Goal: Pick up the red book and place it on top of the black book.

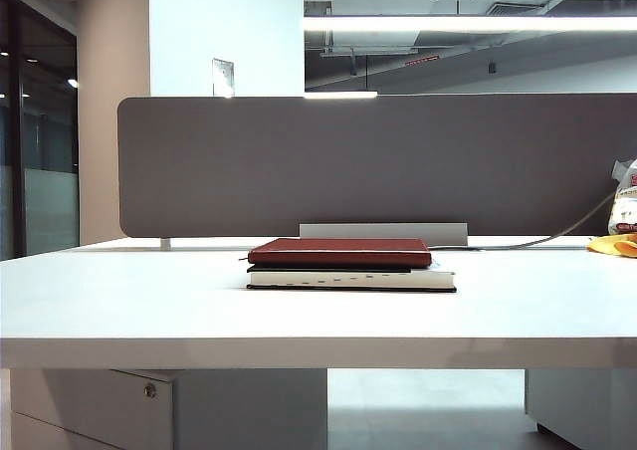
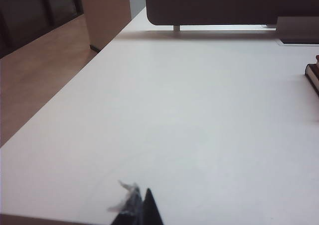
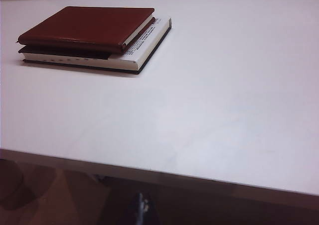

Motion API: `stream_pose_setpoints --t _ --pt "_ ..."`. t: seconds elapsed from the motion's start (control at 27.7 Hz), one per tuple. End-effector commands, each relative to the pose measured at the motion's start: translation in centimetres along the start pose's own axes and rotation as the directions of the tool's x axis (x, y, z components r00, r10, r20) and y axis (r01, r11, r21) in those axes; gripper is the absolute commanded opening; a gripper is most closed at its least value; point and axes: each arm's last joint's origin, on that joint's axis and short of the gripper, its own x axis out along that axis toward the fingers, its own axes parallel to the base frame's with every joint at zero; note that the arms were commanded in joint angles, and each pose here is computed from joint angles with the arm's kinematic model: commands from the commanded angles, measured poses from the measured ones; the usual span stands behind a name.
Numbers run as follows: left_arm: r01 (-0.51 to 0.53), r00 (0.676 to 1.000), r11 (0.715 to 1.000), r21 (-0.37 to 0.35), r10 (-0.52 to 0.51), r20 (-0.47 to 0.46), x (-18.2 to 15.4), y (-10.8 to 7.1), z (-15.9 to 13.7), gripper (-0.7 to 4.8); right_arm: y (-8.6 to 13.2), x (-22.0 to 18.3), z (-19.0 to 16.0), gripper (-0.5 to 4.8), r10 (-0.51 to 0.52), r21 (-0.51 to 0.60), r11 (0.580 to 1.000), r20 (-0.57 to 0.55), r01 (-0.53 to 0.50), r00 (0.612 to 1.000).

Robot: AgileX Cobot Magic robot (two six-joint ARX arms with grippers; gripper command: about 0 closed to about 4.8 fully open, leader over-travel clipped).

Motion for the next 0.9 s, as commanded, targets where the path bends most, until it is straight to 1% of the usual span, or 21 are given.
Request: stream_pose_setpoints --t 0.04,0.25,0.47,0.68,0.83,0.9 --pt "0.003 1.0 1.0 -0.001 -0.003 0.013 0.0 -0.01 0.11 -0.05 0.04 -0.05 0.28 -0.05 0.003 -0.005 1.0 0.021 -0.003 1.0" --pt "0.003 1.0 1.0 -0.001 -0.003 0.013 0.0 -0.01 0.11 -0.05 -0.02 -0.05 0.31 -0.05 -0.018 -0.005 1.0 0.027 0.018 0.999" --pt "0.003 1.0 1.0 -0.001 -0.003 0.012 0.0 -0.01 0.11 -0.05 -0.29 -0.07 0.4 -0.05 -0.111 -0.006 0.994 0.043 0.111 0.993" --pt "0.004 1.0 1.0 -0.001 -0.004 0.013 0.0 -0.01 0.11 -0.05 -0.41 -0.1 0.62 -0.05 -0.162 -0.12 0.978 0.071 0.169 0.984" --pt "0.004 1.0 1.0 -0.001 -0.004 0.013 0.0 -0.01 0.11 -0.05 -0.52 -0.12 0.64 -0.05 -0.199 -0.128 0.97 0.076 0.207 0.977" --pt "0.003 1.0 1.0 -0.001 -0.003 0.013 0.0 -0.01 0.11 -0.05 -0.52 -0.12 0.64 -0.05 -0.199 -0.128 0.97 0.077 0.208 0.977"
